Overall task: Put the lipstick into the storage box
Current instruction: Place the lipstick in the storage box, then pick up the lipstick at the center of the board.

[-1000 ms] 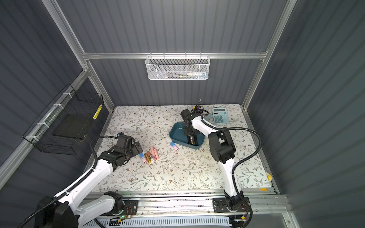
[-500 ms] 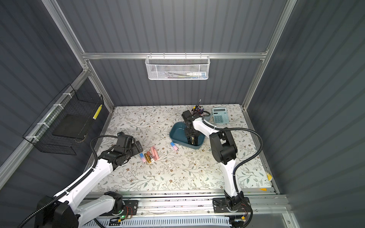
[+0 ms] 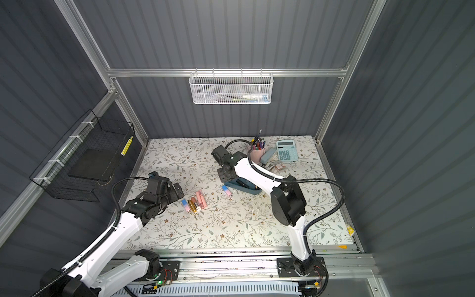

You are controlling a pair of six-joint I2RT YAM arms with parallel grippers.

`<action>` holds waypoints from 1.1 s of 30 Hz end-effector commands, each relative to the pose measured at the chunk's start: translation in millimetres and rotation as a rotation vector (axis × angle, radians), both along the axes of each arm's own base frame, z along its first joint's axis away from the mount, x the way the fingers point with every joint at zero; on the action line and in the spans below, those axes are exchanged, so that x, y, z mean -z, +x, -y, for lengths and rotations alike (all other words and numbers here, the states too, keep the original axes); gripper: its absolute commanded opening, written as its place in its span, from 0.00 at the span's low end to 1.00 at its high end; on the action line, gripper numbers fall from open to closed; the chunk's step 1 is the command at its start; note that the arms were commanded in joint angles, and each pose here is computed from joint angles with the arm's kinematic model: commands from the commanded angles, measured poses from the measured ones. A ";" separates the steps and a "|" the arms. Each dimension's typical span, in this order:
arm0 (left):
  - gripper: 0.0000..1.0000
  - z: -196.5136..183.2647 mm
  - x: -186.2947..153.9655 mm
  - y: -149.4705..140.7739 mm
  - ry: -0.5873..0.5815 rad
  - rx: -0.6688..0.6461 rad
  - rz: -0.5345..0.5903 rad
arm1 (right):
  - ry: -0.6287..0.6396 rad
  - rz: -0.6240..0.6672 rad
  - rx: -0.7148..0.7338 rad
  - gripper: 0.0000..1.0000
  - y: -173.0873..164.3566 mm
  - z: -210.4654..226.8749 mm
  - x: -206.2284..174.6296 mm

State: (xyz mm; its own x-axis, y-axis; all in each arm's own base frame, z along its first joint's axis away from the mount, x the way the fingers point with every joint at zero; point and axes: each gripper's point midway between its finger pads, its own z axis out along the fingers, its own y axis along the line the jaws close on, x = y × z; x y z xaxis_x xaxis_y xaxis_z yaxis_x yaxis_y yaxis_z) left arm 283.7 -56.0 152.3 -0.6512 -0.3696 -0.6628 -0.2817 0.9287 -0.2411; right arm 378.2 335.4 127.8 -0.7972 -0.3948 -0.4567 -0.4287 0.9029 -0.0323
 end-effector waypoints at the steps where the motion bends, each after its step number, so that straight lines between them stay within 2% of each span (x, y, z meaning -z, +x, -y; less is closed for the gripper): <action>1: 1.00 -5.6 -0.3 -12.9 -0.001 -0.015 -0.011 | -0.016 -0.052 -0.043 0.40 -13.6 -23.4 15.4; 6: 1.00 -10.8 -4.3 -22.8 -0.013 -0.033 0.008 | 0.010 -0.094 -0.118 0.41 -33.7 -62.7 30.5; 12: 1.00 -12.1 -9.5 -27.2 -0.022 -0.036 0.014 | 0.011 -0.138 -0.159 0.41 -50.5 -86.6 51.7; 19: 1.00 -16.0 -14.3 -32.1 -0.017 -0.044 0.022 | -0.004 -0.172 -0.191 0.41 -69.9 -100.7 71.8; 33: 1.00 -16.9 -9.9 -34.5 -0.017 -0.047 0.014 | -0.013 -0.209 -0.196 0.41 -77.5 -107.9 94.5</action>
